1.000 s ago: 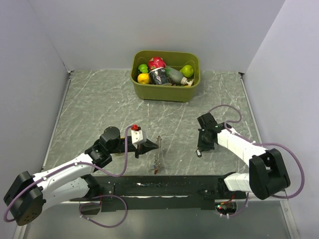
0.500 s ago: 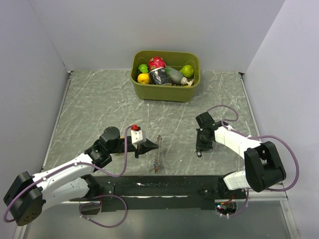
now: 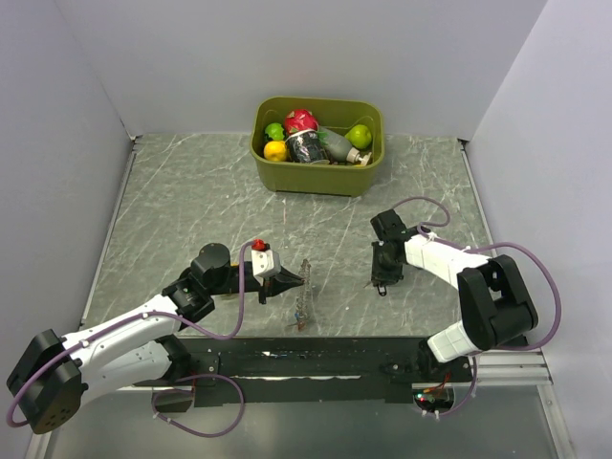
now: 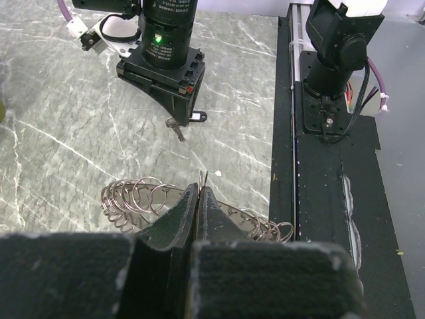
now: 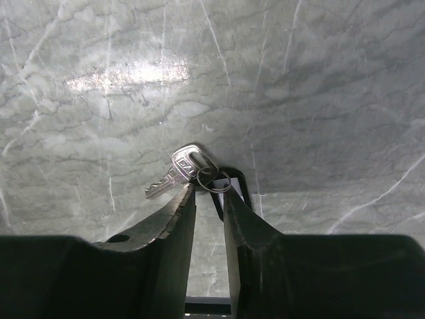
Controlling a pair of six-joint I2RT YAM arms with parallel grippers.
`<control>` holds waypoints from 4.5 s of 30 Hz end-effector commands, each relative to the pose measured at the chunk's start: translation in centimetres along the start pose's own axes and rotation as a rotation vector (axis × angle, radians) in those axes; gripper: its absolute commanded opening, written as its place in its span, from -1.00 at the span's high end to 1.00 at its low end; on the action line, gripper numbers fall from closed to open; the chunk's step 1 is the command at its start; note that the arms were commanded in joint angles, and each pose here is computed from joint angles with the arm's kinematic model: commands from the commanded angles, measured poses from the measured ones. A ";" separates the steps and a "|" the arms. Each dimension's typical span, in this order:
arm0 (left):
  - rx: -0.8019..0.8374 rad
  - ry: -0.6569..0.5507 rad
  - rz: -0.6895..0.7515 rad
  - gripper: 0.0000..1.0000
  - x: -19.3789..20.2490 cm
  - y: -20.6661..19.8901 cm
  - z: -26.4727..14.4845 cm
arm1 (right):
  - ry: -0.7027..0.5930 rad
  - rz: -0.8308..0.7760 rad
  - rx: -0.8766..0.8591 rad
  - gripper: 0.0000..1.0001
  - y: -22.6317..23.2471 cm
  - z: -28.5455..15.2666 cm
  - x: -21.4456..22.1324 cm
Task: Put the keys on the keyring
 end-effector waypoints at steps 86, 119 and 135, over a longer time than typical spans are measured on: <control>0.012 -0.088 0.071 0.98 -4.1 0.3 0.4 | -0.058 -0.123 0.073 0.14 -0.1 -0.7 -1.4; 0.011 -0.092 0.069 0.98 -4.1 0.3 0.4 | -0.135 -0.203 -0.056 1.00 4.2 -3.2 -2.1; 0.012 -0.082 0.089 0.98 -4.8 0.2 0.1 | -0.514 -0.539 -0.547 1.00 10.3 -13.0 -2.1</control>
Point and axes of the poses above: each gripper's point midway between its finger pads, its own z axis out along the fingers, its own y axis along the line the jaws close on, x = y × z, the point moved 1 cm from there along -z, back along the fingers, and after that the axes turned 2 degrees about -z, right-handed, at the moved point
